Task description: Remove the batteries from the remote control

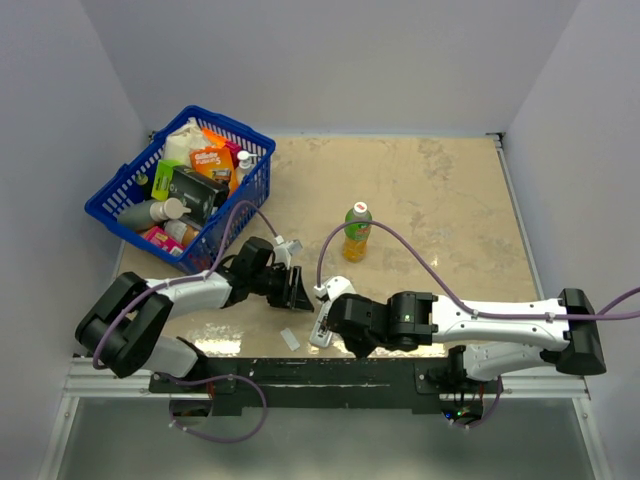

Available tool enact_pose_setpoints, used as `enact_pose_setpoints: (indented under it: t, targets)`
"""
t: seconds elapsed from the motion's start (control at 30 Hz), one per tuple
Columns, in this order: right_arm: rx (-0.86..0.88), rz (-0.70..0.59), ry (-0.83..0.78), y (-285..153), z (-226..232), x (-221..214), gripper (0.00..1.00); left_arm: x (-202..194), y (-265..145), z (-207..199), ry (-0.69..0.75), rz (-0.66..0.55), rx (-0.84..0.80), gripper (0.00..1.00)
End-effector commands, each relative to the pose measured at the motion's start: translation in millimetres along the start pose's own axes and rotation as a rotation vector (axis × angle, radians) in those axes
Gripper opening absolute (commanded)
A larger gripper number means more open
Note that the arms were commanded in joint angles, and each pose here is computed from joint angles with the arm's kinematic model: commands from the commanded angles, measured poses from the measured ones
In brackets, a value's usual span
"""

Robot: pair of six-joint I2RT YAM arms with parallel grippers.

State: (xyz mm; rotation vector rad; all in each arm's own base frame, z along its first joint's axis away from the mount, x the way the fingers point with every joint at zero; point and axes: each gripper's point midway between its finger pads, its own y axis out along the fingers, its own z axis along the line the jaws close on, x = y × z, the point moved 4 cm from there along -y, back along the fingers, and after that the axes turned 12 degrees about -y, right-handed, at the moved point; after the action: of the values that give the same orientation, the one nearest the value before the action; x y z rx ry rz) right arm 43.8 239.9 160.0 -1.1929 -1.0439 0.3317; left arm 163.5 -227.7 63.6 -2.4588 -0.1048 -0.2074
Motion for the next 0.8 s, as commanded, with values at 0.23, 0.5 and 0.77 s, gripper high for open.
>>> enact_pose_setpoints:
  t: [0.23, 0.5, 0.77]
  targets:
    - [-0.034, 0.048, -0.063, 3, -4, -1, 0.00, -2, 3, -9, 0.009, 0.006, -0.061, 0.47]
    - [-0.053, 0.055, -0.077, 5, -5, 3, 0.00, -4, 6, -11, 0.006, 0.017, -0.077, 0.47]
    - [-0.045, 0.006, -0.070, -13, -6, 14, 0.00, -4, 9, -12, 0.010, 0.020, -0.081, 0.46]
